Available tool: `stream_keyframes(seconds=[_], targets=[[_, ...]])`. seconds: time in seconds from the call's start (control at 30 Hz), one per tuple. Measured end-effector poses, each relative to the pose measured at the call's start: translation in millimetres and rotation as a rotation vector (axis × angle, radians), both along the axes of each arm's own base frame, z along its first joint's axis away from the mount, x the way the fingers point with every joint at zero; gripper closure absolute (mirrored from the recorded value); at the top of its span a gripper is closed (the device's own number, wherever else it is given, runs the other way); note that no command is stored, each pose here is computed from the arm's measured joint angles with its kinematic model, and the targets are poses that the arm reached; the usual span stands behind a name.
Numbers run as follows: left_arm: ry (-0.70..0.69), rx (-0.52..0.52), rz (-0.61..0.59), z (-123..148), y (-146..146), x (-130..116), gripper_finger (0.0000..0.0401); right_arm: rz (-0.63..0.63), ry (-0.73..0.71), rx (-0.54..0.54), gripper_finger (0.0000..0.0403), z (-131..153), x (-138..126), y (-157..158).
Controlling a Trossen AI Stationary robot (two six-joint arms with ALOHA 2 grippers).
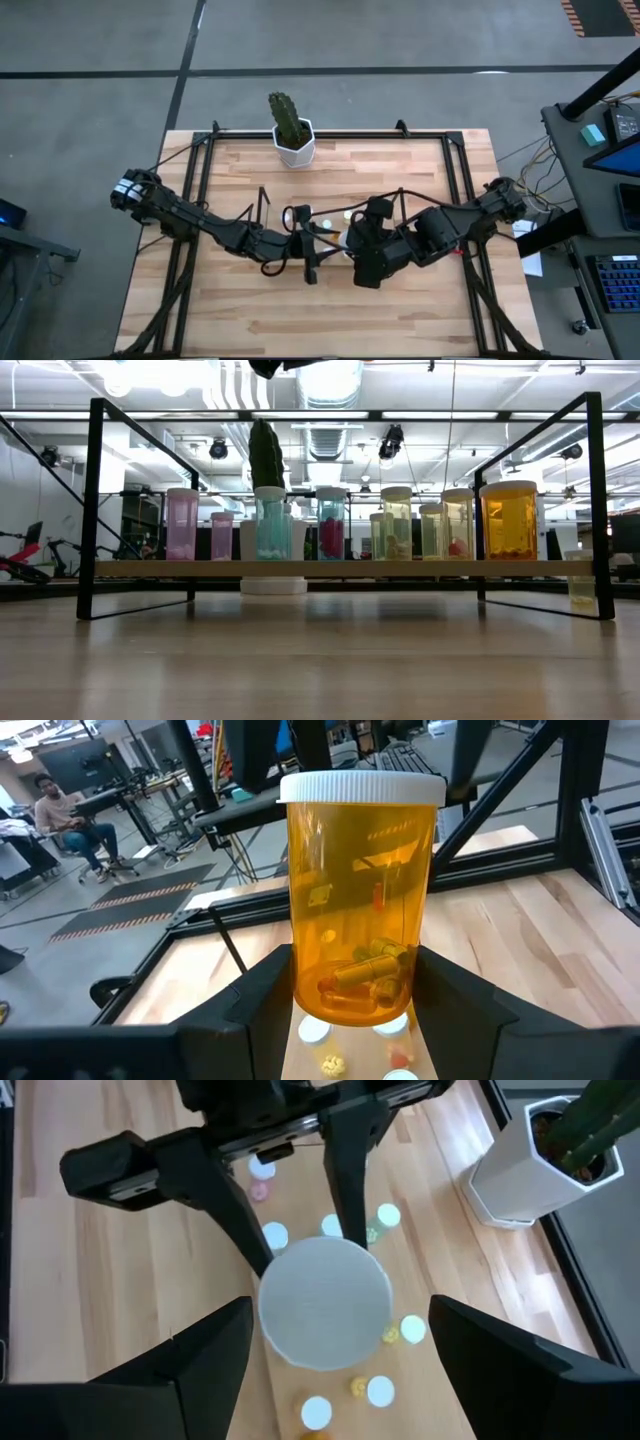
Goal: Pick and place medicine bottles onto shelf by color
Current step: Put the orange pill bottle on the shelf aligned with the other orange pill bottle
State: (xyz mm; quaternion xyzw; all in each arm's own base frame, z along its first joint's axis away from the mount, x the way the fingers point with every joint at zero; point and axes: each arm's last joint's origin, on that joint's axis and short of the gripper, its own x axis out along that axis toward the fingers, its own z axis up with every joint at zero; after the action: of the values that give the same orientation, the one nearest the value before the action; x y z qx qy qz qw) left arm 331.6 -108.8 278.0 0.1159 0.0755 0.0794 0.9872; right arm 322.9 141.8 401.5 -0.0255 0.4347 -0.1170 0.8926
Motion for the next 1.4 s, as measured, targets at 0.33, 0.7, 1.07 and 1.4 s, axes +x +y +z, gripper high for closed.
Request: stream_keyframes(seconds=[0.33,0.7,1.07,1.4], targets=[[-0.027,-0.009,0.000,3.2,-0.2,0.5,0.0238,0.004,-0.016,-0.009,0.0120,-1.2,6.1,-3.8],[-0.038,-0.014,0.002,4.3,-0.1,0.7,0.0237,0.016,-0.008,-0.018,0.0196,-1.3,7.1,-6.3],[-0.056,-0.050,-0.004,6.0,-0.5,0.3,0.0182,0.030,0.021,0.017,0.0207,-2.2,8.0,-10.6],[0.031,-0.017,-0.003,9.0,3.5,-12.3,0.0143,0.049,0.126,0.057,0.0207,6.6,1.5,-31.3]])
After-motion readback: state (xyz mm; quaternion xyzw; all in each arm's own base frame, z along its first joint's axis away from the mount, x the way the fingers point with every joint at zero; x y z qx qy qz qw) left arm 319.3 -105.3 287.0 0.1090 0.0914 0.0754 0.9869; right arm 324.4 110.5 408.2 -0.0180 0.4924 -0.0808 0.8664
